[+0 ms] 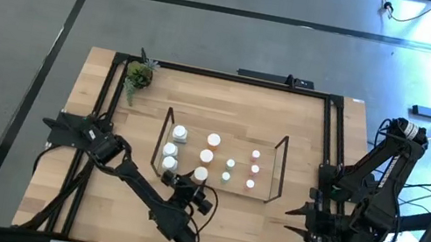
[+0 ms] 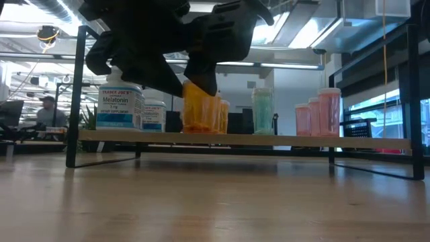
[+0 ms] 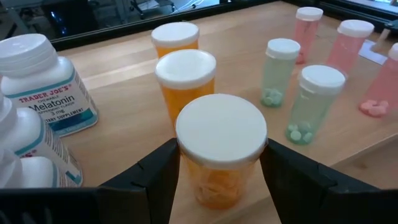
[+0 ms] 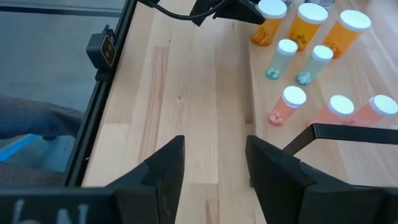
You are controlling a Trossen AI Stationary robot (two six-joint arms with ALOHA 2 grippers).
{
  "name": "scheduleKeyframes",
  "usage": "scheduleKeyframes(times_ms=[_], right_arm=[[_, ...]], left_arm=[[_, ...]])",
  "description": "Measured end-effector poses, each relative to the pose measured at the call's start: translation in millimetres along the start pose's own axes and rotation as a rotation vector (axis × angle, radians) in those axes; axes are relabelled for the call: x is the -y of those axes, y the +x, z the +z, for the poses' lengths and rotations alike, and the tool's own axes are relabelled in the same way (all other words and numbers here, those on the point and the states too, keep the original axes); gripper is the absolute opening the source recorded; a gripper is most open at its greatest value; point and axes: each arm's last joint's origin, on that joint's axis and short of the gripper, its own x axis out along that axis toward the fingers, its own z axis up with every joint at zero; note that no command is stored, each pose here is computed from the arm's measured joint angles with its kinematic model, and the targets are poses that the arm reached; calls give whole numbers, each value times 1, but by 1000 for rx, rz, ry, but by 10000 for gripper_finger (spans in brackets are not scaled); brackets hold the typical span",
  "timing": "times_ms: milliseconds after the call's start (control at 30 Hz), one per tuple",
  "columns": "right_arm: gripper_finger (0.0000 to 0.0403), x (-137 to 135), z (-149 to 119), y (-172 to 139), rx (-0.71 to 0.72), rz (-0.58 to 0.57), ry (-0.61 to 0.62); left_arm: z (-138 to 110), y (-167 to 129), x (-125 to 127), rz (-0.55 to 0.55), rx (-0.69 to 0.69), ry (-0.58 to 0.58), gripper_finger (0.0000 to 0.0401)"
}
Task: Pick and place medicine bottles onto shelf by color
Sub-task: Put the orange pill bottle on the shelf aligned with the other orange pill bottle
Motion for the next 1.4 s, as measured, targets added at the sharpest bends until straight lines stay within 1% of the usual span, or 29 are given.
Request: scheduleKeyframes(times_ms=[400,833,1033,1267,1333,1400], right_arm=[[172,0,0,0,-10,10,-1],[172,-4,-5,-1,-188,143,0],[172,-6,-7,-1,-256,195,1],[172,-6,-8,-2,-274,210,1],[172,-7,-7,-2,-274,211,2],[172,-7,-7,-2,-273,211,2]], left_arm=[[0,0,0,1,-3,1,208],[0,0,0,0,-5,-2,208],[-1,0,-1,15,-32,-10,208],[-2,-2,-1,12,-41,3,209],[-2,-1,0,10,-36,2,215],[-1,-1,0,4,-22,26,226]])
